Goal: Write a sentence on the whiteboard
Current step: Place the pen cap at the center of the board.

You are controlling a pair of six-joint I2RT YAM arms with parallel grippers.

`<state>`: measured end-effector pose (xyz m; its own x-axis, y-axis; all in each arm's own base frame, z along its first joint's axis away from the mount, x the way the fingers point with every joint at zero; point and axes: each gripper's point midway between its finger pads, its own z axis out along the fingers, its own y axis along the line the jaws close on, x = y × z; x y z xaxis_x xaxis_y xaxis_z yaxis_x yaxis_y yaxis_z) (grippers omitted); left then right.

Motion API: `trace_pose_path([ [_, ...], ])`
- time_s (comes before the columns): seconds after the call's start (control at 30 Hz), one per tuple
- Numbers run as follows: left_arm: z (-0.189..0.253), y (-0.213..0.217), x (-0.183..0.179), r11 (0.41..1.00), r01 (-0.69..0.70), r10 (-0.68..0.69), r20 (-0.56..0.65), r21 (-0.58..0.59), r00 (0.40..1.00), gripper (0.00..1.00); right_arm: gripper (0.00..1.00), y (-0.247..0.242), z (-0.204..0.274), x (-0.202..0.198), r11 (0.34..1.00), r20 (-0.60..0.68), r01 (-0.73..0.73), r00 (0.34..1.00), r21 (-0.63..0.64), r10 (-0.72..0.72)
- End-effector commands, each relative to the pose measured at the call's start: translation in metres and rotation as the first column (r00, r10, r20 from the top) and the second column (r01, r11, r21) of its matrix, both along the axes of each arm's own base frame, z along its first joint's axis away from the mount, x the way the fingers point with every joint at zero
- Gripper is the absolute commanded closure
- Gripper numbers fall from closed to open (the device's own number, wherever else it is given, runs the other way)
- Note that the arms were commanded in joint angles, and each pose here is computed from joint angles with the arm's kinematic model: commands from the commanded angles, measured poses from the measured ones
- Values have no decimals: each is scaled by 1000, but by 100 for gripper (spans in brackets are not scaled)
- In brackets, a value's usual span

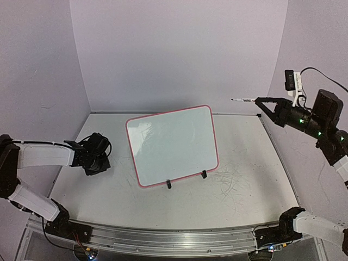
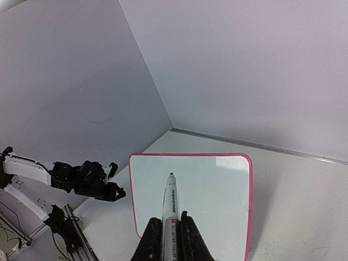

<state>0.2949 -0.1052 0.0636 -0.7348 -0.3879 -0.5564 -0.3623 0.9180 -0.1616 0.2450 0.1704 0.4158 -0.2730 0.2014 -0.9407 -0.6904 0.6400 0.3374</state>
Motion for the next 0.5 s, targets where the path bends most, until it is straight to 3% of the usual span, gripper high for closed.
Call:
trace_pose_path([
  [0.0,-23,0,1,995,-82,82,1,-50,997,95,100,-2,9,1,1000,47,16,999,22,-17],
  [0.27,-52,-2,-6,994,-102,98,-84,-45,992,87,100,7,-5,5,999,22,-33,999,33,32],
  [0.47,-40,1,-10,994,-98,95,-66,-55,993,47,100,6,-6,4,999,22,-33,999,38,32],
])
